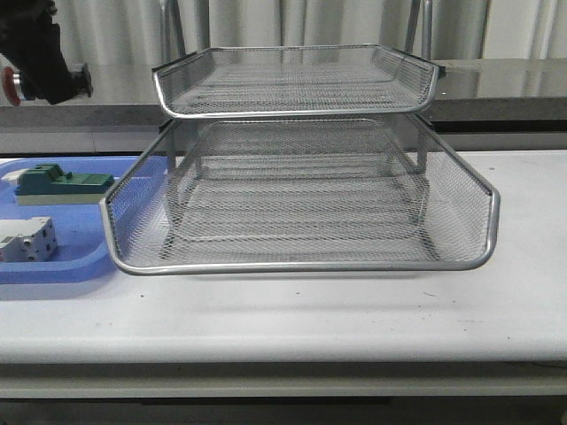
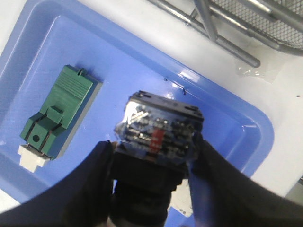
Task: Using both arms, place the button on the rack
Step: 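Carry the switch over the pulled-out mesh tray and lower it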
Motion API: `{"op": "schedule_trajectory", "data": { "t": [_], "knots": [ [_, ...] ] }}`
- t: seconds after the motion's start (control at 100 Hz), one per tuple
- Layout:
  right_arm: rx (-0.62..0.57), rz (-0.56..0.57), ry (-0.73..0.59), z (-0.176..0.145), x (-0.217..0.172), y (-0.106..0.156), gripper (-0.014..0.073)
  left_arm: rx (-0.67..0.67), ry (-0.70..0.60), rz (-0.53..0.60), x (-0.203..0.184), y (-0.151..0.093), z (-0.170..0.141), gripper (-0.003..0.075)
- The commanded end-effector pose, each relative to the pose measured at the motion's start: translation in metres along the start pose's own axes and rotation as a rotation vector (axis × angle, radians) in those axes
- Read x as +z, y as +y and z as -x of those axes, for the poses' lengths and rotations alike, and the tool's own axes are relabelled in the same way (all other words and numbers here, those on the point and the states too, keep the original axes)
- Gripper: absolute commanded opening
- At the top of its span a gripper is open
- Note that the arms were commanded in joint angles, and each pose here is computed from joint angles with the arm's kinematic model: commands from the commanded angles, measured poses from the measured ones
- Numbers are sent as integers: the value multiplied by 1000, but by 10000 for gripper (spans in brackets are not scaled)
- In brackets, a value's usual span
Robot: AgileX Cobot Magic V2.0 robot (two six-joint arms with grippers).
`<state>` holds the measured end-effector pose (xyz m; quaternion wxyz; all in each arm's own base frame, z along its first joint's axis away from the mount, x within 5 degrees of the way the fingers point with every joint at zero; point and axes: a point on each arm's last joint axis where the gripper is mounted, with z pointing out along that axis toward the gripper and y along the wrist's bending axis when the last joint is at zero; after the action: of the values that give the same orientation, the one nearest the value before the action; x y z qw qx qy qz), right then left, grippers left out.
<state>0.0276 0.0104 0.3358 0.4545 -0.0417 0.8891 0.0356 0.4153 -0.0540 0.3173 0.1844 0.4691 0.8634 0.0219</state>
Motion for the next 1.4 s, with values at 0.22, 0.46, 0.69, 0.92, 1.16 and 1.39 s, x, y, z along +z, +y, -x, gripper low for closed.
{"op": "schedule_trajectory", "data": {
  "t": [0.22,0.46,0.69,0.92,1.16,1.39],
  "knots": [
    [-2,-11,-75,11,-6,0,-70,-24,-99,-25,-70,-47,-16,10],
    [-2,-11,-75,11,-6,0,-70,85,-126,-87,-79,-97,-1,10],
    [-2,-11,-75,11,-6,0,-70,257,-143,-173,-69,-148,35,10],
    [-2,-11,-75,11,-6,0,-70,365,-178,-201,-40,-184,69,10],
    [-2,-11,-75,11,-6,0,-70,393,-272,-147,-7,-198,100,10],
    [-2,-11,-74,11,-6,0,-70,385,-296,-126,15,-199,110,15]
  ]
}}
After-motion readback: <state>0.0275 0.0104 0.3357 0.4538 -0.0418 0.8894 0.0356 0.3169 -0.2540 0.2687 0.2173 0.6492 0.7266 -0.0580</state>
